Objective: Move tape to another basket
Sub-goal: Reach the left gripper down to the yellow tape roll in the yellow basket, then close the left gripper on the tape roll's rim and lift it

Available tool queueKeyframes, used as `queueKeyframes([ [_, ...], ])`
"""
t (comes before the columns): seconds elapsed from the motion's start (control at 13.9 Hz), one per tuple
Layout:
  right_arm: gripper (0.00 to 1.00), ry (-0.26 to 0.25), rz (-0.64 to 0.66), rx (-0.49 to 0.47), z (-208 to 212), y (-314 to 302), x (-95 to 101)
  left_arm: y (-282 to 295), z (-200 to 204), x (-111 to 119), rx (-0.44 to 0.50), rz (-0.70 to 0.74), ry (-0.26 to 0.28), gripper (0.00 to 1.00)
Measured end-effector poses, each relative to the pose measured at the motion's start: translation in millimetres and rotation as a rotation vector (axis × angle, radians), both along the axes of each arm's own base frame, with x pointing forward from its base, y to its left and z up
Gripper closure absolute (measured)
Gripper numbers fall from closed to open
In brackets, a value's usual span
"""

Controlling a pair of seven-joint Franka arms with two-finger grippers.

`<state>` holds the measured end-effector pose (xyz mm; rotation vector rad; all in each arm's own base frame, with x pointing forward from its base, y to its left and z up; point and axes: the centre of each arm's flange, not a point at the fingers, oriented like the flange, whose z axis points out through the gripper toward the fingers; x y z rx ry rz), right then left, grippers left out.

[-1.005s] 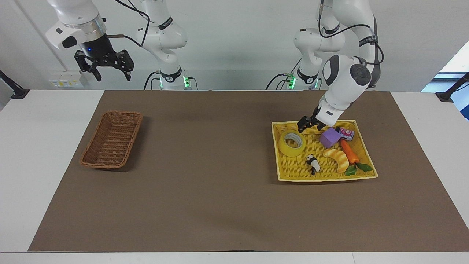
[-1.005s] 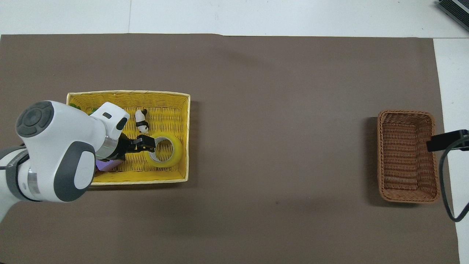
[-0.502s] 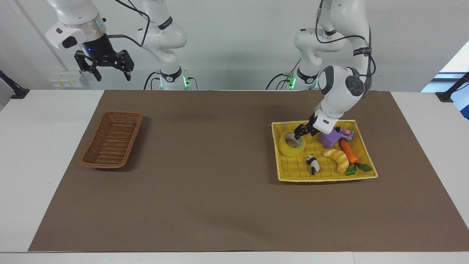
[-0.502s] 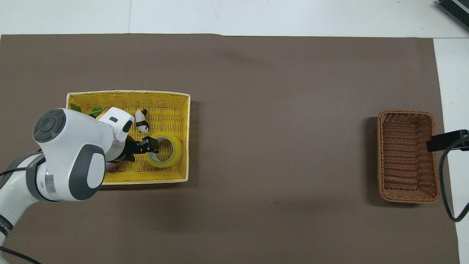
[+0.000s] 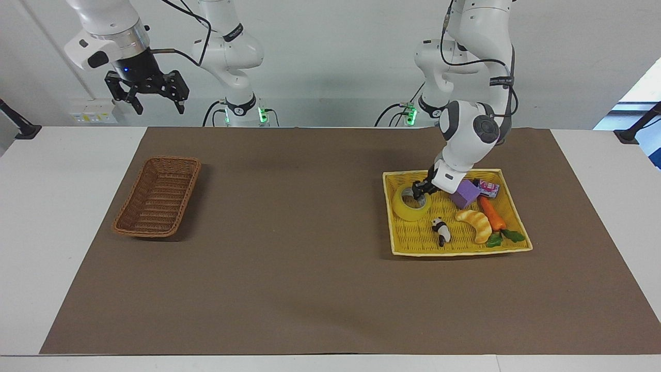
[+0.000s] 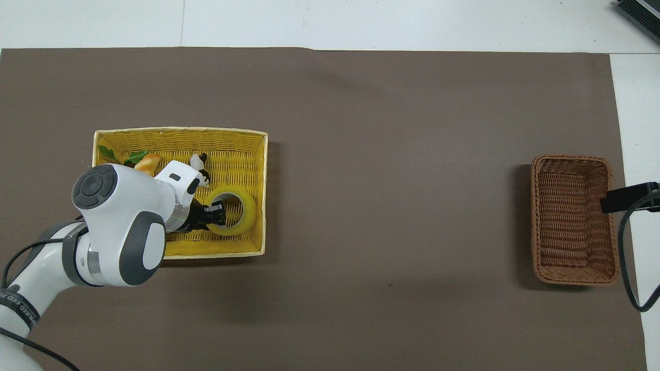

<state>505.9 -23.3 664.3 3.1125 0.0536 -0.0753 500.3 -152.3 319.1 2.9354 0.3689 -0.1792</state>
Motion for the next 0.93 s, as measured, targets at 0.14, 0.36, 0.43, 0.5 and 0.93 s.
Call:
queueKeyframes([
  [0.14, 0.0, 0.0, 0.0, 0.0, 0, 0, 0.0, 0, 5, 3, -0.002, 0.002, -0.001, 0.78],
  [0.36, 0.0, 0.0, 0.0, 0.0, 0, 0, 0.0, -2, 26, 15, -0.013, -0.004, 0.011, 0.78],
  [0.43, 0.0, 0.0, 0.0, 0.0, 0, 0, 0.0, -2, 35, 19, -0.017, -0.004, 0.008, 0.78],
  [0.5, 0.0, 0.0, 0.0, 0.0, 0, 0, 0.0, -3, 44, 24, -0.021, -0.006, 0.011, 0.78],
  [0.93, 0.0, 0.0, 0.0, 0.0, 0, 0, 0.0, 10, 109, 44, -0.036, -0.008, 0.029, 0.78],
])
